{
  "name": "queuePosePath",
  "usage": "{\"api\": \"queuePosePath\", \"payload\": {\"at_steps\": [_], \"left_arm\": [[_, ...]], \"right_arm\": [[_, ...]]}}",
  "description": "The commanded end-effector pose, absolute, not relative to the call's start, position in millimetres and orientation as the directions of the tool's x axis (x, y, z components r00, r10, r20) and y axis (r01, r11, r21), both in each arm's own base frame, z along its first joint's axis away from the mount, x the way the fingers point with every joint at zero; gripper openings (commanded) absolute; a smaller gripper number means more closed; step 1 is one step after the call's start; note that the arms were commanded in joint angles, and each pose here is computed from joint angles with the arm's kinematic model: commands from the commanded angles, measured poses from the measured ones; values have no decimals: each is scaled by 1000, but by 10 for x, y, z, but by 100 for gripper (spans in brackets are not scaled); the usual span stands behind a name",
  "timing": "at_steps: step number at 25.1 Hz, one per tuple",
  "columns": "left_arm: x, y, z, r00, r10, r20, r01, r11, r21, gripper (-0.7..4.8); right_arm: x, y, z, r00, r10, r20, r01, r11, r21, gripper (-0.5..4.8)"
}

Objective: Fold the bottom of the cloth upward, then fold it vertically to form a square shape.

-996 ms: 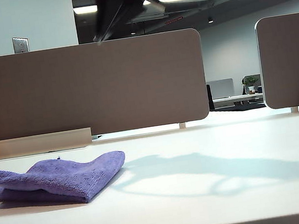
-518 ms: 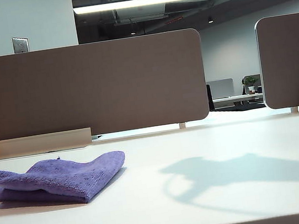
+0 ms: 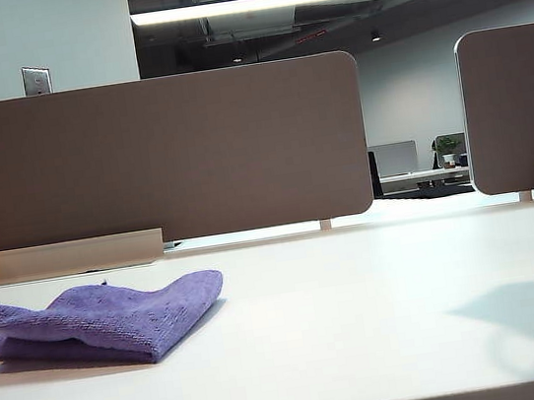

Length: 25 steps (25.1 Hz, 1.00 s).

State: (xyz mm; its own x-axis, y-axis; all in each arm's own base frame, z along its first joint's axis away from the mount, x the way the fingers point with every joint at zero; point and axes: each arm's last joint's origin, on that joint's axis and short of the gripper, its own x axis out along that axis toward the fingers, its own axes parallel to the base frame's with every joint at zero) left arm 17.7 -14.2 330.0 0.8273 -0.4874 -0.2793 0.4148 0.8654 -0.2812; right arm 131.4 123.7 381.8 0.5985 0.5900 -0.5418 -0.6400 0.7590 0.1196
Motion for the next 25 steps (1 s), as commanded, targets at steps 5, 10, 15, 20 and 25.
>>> {"api": "queuePosePath", "payload": {"at_steps": [5,10,15,20,25], "left_arm": [[-25,-116,3276,893,-390,-223,352,916,-192,-6],[-196,-91,3216,937,-295,-186,270,951,-148,-6],[-211,-68,3020,956,-215,-202,190,973,-134,-6],[-57,-73,2913,949,-238,-207,211,967,-141,-5],[93,-84,2852,946,-282,-157,254,951,-176,-5]], "right_arm": [[1071,975,3793,722,580,-377,-569,808,152,-9],[891,779,3666,799,557,-225,-532,830,166,-8],[751,675,3401,804,590,-76,-573,802,168,-8],[716,636,3219,808,588,-30,-575,800,172,-8],[751,670,2992,808,586,-53,-572,803,166,-8]]}}
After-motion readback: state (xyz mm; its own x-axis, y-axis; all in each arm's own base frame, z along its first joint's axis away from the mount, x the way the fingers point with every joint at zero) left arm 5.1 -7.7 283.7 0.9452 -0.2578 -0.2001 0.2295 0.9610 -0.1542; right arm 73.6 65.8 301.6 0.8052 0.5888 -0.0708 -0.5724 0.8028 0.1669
